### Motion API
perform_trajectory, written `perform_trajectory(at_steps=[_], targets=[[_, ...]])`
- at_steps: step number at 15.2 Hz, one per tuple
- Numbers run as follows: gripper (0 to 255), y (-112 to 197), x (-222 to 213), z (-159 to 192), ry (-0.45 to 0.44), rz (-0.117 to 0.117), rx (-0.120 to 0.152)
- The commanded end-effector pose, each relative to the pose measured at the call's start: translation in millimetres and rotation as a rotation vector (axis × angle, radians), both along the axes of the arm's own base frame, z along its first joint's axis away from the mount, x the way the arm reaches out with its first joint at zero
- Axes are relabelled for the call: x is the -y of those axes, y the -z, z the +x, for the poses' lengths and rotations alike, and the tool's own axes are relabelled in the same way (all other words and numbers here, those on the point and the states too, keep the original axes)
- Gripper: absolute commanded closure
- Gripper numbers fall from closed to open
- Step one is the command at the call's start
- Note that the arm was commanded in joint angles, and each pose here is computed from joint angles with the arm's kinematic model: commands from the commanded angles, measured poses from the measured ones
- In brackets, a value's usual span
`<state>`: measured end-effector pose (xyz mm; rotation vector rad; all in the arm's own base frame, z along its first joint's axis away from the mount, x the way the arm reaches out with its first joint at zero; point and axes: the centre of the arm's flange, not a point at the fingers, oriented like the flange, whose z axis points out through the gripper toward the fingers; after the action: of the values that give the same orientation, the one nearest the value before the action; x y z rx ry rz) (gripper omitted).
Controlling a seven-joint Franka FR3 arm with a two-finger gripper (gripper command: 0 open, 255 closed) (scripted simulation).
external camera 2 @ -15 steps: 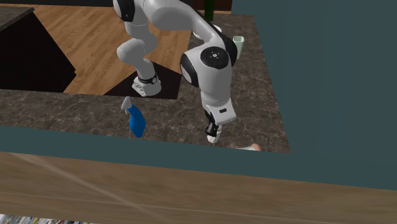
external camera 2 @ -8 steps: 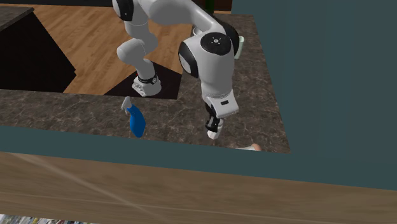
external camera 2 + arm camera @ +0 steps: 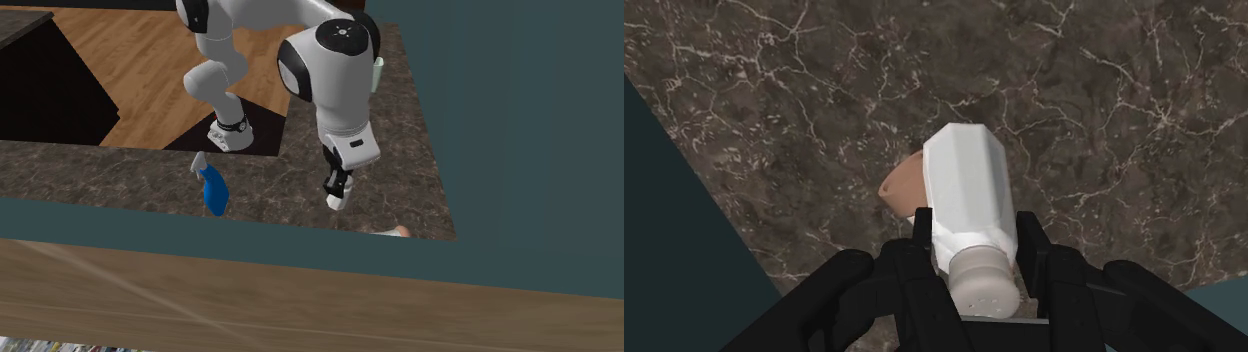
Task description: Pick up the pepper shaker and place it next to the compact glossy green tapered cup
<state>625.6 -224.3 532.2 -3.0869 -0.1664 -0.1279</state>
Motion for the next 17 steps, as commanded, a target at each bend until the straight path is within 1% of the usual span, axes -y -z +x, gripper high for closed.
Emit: perform_trajectory(at_steps=[1,6,17], targets=[[255,-10.4,0.0,0.3,0.0,0.0,0.0],[255,-35.7,0.0,0.3,0.0,0.0,0.0],[255,-35.7,-130.2,-63.8,0.0,0.0,0.0]])
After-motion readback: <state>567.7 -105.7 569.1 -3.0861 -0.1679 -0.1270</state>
